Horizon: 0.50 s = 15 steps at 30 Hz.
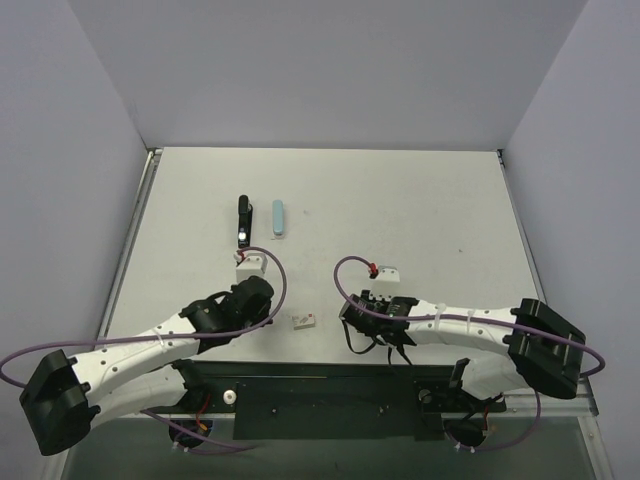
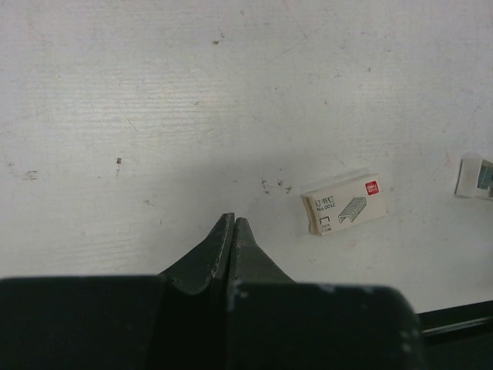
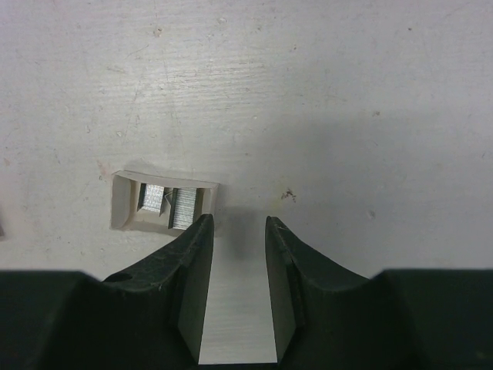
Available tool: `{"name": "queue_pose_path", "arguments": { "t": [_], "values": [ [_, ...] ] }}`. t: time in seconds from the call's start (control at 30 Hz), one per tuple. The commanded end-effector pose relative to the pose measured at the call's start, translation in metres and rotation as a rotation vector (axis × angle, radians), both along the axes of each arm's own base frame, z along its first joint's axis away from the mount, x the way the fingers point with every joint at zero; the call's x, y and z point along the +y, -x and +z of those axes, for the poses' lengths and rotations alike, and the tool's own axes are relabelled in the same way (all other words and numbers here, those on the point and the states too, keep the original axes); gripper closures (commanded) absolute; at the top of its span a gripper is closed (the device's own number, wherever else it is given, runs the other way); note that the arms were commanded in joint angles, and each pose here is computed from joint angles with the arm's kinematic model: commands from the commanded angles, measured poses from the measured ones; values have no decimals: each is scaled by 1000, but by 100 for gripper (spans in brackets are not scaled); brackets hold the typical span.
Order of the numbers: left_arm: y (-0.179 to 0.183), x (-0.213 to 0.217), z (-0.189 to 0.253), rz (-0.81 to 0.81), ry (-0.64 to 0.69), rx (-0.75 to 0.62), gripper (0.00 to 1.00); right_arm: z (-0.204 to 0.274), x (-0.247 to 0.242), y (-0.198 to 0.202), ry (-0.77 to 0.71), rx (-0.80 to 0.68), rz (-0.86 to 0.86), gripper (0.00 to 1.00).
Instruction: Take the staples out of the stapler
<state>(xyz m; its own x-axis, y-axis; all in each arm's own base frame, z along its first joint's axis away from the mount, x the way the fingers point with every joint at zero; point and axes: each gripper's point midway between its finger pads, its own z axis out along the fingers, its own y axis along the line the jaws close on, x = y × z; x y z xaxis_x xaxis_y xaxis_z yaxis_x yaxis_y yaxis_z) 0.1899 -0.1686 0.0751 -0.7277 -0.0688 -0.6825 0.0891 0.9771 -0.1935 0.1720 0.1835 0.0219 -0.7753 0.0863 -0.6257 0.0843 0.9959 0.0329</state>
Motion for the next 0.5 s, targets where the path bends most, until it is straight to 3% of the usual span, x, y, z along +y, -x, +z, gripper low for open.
{"name": "queue_pose_path", "arguments": {
  "t": [0.0, 0.47],
  "values": [
    [-12, -9, 2, -8, 50, -28, 100, 6, 8, -9, -8, -15, -16, 71],
    [-16, -7, -12, -14, 65, -6, 100, 2, 11, -11, 3, -4, -18, 75]
  ]
}}
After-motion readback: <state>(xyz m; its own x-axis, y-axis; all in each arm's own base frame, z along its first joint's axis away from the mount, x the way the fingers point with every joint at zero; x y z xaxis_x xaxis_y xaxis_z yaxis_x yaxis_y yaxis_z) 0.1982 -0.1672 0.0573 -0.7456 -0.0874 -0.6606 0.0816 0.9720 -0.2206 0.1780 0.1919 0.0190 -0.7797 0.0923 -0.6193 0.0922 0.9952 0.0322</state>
